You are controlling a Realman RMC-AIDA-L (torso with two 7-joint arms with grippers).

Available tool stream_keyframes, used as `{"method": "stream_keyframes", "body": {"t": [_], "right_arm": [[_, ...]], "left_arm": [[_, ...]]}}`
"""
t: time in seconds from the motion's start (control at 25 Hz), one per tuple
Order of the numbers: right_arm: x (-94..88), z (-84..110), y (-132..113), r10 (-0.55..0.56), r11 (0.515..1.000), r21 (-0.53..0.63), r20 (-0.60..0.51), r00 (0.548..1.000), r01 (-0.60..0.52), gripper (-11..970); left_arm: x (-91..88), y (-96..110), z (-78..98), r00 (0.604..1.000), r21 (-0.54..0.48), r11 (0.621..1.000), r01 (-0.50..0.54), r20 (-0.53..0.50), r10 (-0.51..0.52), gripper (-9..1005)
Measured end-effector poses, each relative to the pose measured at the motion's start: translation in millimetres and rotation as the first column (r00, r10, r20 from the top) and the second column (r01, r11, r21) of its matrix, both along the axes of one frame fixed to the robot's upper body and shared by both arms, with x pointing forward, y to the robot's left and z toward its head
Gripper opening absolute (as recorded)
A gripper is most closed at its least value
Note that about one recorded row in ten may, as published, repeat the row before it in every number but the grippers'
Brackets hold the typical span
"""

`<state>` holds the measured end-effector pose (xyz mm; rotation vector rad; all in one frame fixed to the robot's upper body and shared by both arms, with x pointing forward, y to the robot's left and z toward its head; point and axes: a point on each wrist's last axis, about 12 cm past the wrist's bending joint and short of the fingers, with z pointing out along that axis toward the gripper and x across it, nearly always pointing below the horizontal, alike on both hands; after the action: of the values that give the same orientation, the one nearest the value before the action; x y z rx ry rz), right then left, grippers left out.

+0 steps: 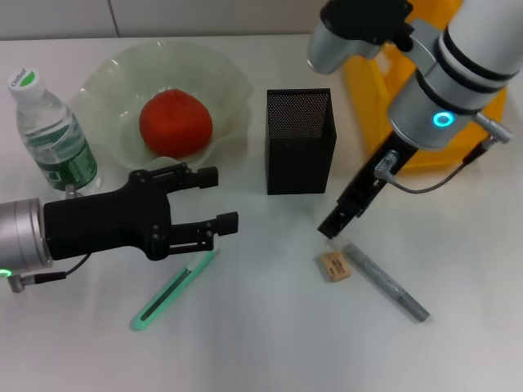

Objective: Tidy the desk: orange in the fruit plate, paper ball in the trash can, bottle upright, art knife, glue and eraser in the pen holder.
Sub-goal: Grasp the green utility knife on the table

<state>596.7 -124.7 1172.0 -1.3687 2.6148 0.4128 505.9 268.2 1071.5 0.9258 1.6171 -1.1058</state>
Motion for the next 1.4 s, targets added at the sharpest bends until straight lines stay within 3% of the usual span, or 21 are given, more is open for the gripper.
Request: {"method": "stream_keyframes", "body": {"t": [0.16,0.24,0.28,0.32,0.36,0.4,0.44,0.48,0.52,0.56,0.64,0.68,0.72,0.88,1.04,1.24,1.4], "right_arm": [[-14.3,-4.7,-18,0.000,0.968,0.250,0.079,0.997,-0.020,727],[-17.8,-6.9,-23,-0.006,0.958,0.285,0.095,0.995,-0.021,727],[-28.2,-13.8,-37,-0.018,0.931,0.364,0.133,0.991,-0.032,727],[-28.2,-13.8,-37,-0.018,0.931,0.364,0.133,0.991,-0.032,728],[-39.1,-20.3,-51,-0.037,0.891,0.452,0.170,0.985,-0.045,728],[-39.1,-20.3,-51,-0.037,0.891,0.452,0.170,0.985,-0.045,728],[-45.8,-23.5,-61,-0.054,0.859,0.510,0.196,0.979,-0.055,728],[-57.2,-28.1,-79,-0.098,0.785,0.615,0.237,0.967,-0.072,728],[-57.2,-28.1,-79,-0.098,0.785,0.615,0.237,0.967,-0.072,728],[-62.7,-31.7,-88,-0.126,0.743,0.665,0.253,0.959,-0.078,729],[-75.4,-40.5,-106,-0.197,0.628,0.770,0.296,0.935,-0.111,729],[-87.0,-54.0,-123,-0.277,0.523,0.841,0.319,0.906,-0.136,729],[-87.0,-54.0,-123,-0.277,0.523,0.841,0.319,0.906,-0.136,729],[-116.5,-91.2,-152,-0.452,0.358,0.906,0.379,0.808,-0.225,729],[-127.8,-107.8,-156,-0.532,0.328,0.921,0.364,0.765,-0.211,728],[-131.1,-116.3,-155,-0.559,0.317,0.933,0.329,0.761,-0.171,728],[-129.2,-116.2,-153,-0.556,0.307,0.938,0.316,0.769,-0.163,727]], "left_arm": [[-2.2,8,0.1,0.999,-0.014,0.999,-0.046,0.005,0.046,788],[-2.9,14,1.1,0.997,-0.027,0.997,-0.078,0.010,0.078,788],[-4.2,20,1.8,0.994,-0.036,0.994,-0.106,0.013,0.106,788],[-4.2,20,1.8,0.994,-0.036,0.994,-0.106,0.013,0.106,788],[-4.9,22,1.8,0.993,-0.040,0.992,-0.117,0.014,0.117,788],[-5.4,25,2.1,0.992,-0.043,0.991,-0.128,0.015,0.129,788],[-5.8,26,2.3,0.991,-0.044,0.990,-0.133,0.016,0.134,787],[-5.8,26,2.3,0.991,-0.044,0.990,-0.133,0.016,0.134,787],[-6.5,29,3.1,0.990,-0.038,0.990,-0.139,0.023,0.140,787],[-6.8,31,4.2,0.990,-0.029,0.990,-0.139,0.030,0.140,787],[-6.8,31,5.1,0.990,-0.021,0.990,-0.136,0.034,0.137,787],[-6.8,31,5.7,0.991,-0.014,0.991,-0.131,0.035,0.131,787],[-6.6,31,6.1,0.991,-0.013,0.992,-0.129,0.036,0.130,787],[-6.4,32,7.6,0.992,-0.007,0.993,-0.120,0.041,0.120,786],[-5.1,30,12.5,0.997,0.025,0.997,-0.073,0.032,0.073,786],[-1.8,23,51.1,0.995,0.061,0.994,0.091,-0.046,-0.088,786],[3.5,13,68.5,0.986,0.130,0.982,0.137,-0.109,-0.123,785]]}}
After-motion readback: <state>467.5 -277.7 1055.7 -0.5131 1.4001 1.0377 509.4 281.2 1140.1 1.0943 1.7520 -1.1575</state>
